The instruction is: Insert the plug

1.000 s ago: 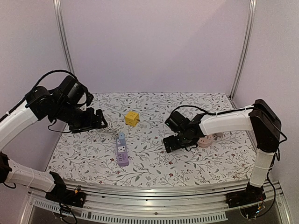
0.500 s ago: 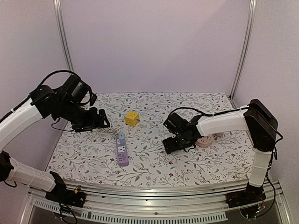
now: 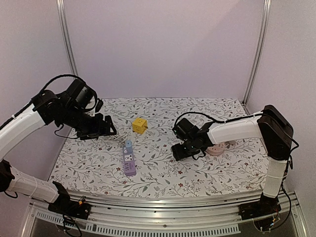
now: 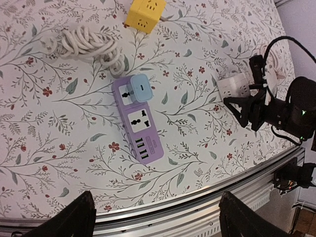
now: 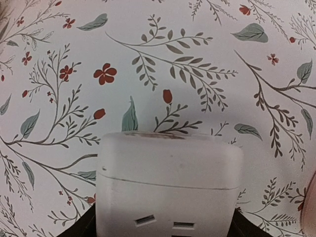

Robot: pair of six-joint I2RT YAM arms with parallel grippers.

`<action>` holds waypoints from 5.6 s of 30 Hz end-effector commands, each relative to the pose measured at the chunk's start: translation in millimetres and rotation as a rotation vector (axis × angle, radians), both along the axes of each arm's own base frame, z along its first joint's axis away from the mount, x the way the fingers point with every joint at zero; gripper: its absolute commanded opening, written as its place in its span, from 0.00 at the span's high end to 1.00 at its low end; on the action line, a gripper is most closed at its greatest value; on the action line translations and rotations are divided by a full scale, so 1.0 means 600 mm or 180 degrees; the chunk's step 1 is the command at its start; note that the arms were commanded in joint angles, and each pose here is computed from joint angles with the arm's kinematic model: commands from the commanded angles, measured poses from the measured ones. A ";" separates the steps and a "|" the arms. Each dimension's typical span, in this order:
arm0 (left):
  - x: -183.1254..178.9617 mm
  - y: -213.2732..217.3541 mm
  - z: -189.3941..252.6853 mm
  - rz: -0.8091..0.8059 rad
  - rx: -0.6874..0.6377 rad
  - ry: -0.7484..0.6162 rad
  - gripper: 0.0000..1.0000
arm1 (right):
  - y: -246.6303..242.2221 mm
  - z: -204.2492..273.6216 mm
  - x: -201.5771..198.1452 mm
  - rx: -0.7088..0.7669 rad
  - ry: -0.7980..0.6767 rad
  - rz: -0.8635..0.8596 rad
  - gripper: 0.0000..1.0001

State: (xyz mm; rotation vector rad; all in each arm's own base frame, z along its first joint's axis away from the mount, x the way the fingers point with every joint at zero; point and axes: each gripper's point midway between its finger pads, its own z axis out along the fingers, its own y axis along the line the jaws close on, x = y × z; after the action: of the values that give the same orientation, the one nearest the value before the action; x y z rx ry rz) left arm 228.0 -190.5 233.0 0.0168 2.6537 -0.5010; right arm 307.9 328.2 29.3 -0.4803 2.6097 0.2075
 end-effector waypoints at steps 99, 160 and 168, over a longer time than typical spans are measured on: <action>-0.154 -0.246 0.145 -0.3060 -0.2632 -0.0258 0.43 | 0.206 0.470 -0.310 0.3166 0.0995 0.3192 0.86; -0.032 -0.243 0.179 -0.0686 -0.2985 0.0616 1.00 | 0.199 0.490 -0.202 0.1933 -0.1740 0.2805 0.14; -0.031 -0.246 0.195 -0.0660 -0.3120 0.0682 1.00 | 0.209 0.508 -0.204 0.2056 -0.1910 0.2863 0.60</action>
State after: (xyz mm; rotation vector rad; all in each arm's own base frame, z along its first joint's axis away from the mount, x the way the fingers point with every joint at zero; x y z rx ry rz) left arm 205.2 -338.0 332.1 -0.0534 2.3945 -1.8243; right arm 195.9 441.8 328.2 -1.1743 1.5560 0.9317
